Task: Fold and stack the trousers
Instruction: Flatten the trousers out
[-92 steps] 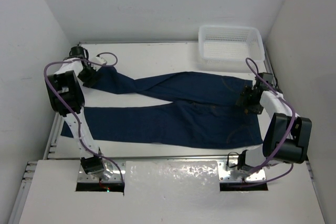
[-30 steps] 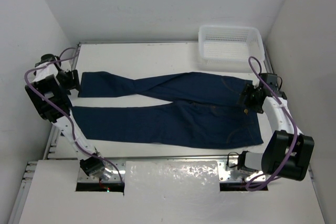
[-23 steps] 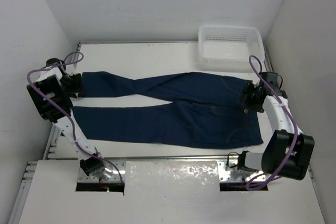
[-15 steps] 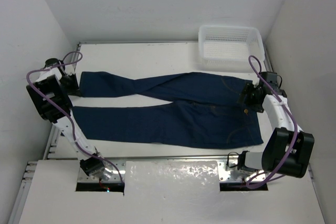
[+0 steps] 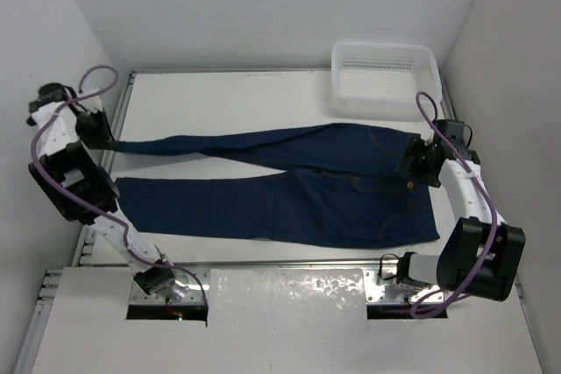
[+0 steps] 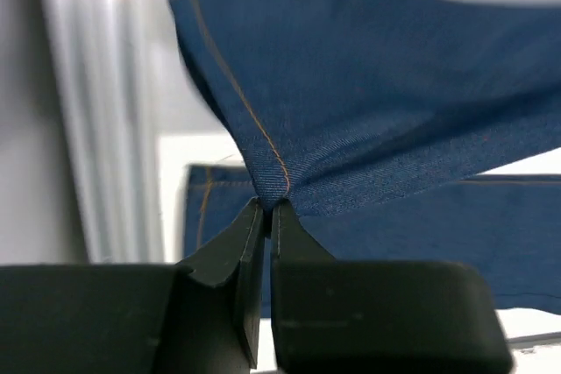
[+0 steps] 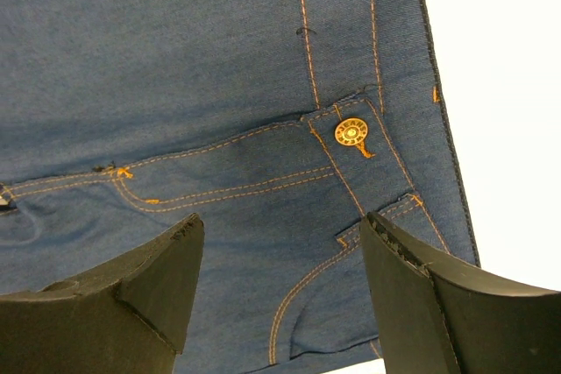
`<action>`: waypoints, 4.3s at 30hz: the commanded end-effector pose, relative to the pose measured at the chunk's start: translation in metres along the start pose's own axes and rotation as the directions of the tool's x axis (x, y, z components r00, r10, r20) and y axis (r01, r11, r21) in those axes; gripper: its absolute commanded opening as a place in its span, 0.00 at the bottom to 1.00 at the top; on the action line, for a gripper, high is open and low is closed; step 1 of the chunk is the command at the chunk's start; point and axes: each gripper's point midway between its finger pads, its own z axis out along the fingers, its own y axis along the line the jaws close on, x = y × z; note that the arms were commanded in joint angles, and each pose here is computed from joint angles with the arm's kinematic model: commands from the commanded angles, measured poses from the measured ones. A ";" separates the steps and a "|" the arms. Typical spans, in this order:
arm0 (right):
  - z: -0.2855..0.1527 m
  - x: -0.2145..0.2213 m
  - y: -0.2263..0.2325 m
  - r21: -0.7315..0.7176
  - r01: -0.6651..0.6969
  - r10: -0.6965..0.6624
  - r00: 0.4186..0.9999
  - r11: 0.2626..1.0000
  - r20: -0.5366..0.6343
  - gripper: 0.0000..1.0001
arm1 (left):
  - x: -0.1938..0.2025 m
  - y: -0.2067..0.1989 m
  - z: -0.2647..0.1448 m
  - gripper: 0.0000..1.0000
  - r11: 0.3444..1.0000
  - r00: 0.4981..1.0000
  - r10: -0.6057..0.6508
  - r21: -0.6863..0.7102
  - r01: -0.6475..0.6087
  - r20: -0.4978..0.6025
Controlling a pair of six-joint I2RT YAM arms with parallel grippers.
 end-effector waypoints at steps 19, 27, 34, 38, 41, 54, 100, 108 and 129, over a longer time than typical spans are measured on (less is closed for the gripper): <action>0.015 -0.044 0.099 -0.129 0.180 -0.167 0.980 0.975 0.109 0.70 | -0.132 -0.022 -0.034 0.00 0.855 0.771 -0.507 0.335 0.395 0.386; 0.062 -0.046 0.081 -0.025 0.178 -0.177 0.984 0.984 0.019 0.69 | -0.153 0.024 0.013 0.00 0.710 0.591 -0.703 0.352 0.610 0.395; 0.102 -0.044 0.070 0.037 0.098 -0.095 0.992 0.994 -0.085 0.69 | -0.159 0.048 0.048 0.00 0.696 0.580 -0.714 0.313 0.646 0.391; 0.107 -0.052 0.068 0.057 0.079 -0.074 0.994 0.995 -0.085 0.69 | -0.169 0.057 0.054 0.33 0.729 0.599 -0.679 0.297 0.617 0.424; 0.101 -0.066 0.068 0.054 0.065 -0.062 0.996 0.996 -0.059 0.69 | -0.179 0.055 0.054 0.75 0.780 0.648 -0.624 0.301 0.549 0.436; -0.014 0.000 -0.037 0.224 -0.167 0.191 0.978 0.960 -0.089 0.86 | -0.050 0.037 -0.022 1.00 0.933 0.952 0.302 -0.218 -0.285 0.050; -0.006 0.125 -0.094 0.419 -0.484 0.509 0.859 0.768 0.059 0.00 | 0.197 0.075 -0.025 0.00 0.506 0.441 0.691 -0.053 -0.861 -0.573; -0.033 0.129 -0.108 0.478 -0.496 0.499 0.857 0.725 0.132 0.00 | 0.218 0.071 -0.044 0.00 0.533 0.394 0.669 0.038 -0.845 -0.631; -0.066 -0.012 -0.079 0.249 -0.402 0.310 0.888 0.881 0.340 0.62 | 0.054 0.006 -0.002 0.21 0.953 0.950 0.298 -0.017 -0.301 -0.096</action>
